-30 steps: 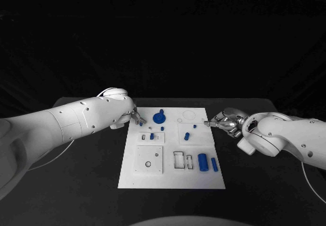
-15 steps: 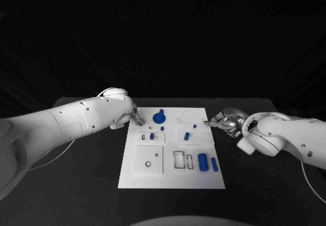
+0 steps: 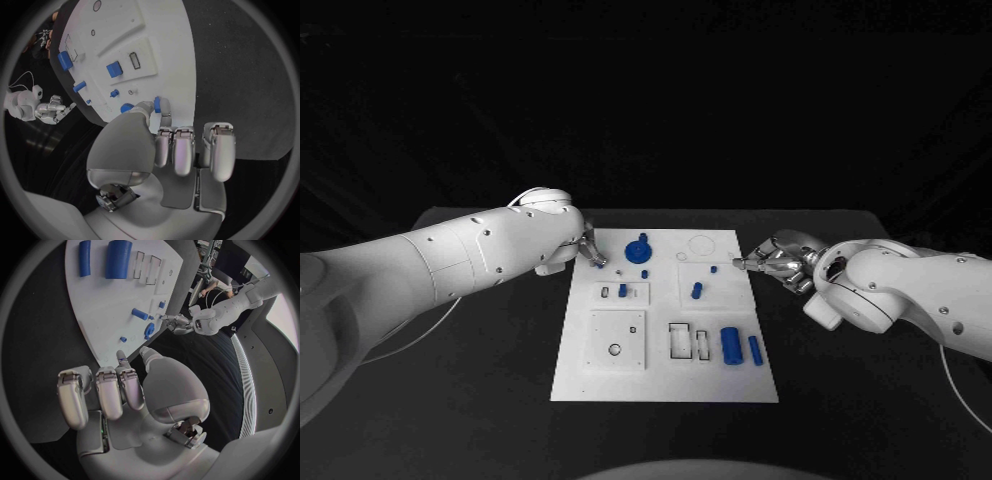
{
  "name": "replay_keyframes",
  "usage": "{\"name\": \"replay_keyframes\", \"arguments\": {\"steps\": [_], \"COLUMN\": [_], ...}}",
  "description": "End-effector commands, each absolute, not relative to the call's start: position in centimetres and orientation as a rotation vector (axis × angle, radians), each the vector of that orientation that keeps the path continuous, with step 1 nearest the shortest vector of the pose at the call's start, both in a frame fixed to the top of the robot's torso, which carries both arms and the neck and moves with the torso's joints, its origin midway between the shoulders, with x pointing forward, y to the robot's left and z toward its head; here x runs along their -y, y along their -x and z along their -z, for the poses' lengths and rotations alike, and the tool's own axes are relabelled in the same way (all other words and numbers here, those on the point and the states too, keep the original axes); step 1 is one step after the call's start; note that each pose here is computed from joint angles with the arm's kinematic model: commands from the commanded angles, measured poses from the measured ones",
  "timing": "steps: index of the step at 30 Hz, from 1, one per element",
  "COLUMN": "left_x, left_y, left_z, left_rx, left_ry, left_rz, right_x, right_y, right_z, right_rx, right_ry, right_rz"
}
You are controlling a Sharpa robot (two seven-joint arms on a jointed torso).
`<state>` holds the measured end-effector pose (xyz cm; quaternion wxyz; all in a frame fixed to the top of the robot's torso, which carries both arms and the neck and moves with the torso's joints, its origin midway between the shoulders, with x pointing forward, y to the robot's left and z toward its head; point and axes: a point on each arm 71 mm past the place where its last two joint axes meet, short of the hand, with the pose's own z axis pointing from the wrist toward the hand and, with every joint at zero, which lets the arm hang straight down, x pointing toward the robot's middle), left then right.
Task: Assemble the parts on the task board
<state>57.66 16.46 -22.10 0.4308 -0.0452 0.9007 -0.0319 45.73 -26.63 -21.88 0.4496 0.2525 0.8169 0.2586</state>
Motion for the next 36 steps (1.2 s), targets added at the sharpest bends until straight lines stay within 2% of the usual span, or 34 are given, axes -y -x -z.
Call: {"name": "replay_keyframes", "arguments": {"steps": [1,15,23,36], "left_x": [-16.0,-17.0,-17.4,-18.6], "left_y": [-57.6,-56.8,-55.5,-52.9], "left_z": [22.1,21.2,20.1,20.0], "left_rx": [-2.244,-2.229,-2.246,-2.31], "left_ry": [0.098,0.145,0.161,0.226], "left_rz": [0.138,0.193,0.209,0.164], "right_x": [26.6,26.8,26.7,26.8], "right_y": [-45.7,-45.7,-45.8,-45.8], "right_z": [22.0,22.0,22.0,22.0], "right_rx": [-2.034,-2.033,-2.032,-2.03], "right_ry": [-0.608,-0.612,-0.611,-0.613], "right_rz": [-0.633,-0.627,-0.628,-0.625]}}
